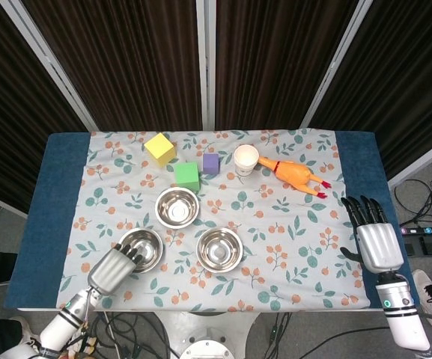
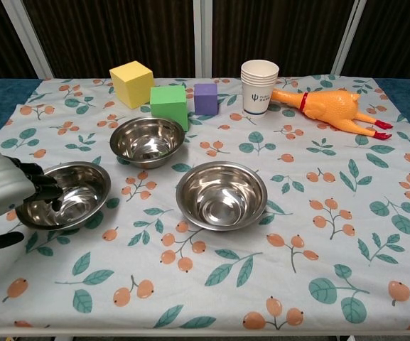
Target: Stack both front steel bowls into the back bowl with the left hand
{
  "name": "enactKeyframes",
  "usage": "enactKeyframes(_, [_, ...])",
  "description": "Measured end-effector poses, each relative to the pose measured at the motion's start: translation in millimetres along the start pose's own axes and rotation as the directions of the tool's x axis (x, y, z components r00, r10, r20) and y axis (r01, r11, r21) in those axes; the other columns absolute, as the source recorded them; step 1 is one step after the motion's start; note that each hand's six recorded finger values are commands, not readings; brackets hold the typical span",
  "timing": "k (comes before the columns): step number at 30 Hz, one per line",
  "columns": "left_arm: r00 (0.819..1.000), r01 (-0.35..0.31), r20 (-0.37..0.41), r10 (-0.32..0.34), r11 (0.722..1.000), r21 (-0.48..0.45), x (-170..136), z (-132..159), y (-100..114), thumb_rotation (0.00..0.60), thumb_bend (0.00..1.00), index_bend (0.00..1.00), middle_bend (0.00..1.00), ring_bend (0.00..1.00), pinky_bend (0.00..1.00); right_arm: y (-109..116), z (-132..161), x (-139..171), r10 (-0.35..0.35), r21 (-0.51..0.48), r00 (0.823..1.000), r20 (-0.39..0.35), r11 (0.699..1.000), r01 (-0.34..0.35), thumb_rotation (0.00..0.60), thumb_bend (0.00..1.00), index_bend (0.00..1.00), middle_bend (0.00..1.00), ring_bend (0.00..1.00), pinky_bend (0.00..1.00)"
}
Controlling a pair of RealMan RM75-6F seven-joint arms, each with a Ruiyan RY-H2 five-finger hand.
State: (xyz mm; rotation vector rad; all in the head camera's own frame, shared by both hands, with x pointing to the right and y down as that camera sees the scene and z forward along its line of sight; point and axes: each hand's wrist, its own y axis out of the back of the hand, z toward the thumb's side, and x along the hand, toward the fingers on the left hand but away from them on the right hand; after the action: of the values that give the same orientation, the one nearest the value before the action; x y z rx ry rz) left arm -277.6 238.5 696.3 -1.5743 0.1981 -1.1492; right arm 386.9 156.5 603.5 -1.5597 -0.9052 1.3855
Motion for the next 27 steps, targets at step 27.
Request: enactKeyframes(27, [0.978, -0.184, 0.126, 0.166, 0.971, 0.149, 19, 14, -17, 0.6, 0.32, 0.69, 0.7, 0.58, 0.63, -5, -10, -1, 0.018, -0.009, 1.0, 0.024, 1.0, -0.017, 0.6, 0.0, 0.02, 0.1, 0.0, 0.04])
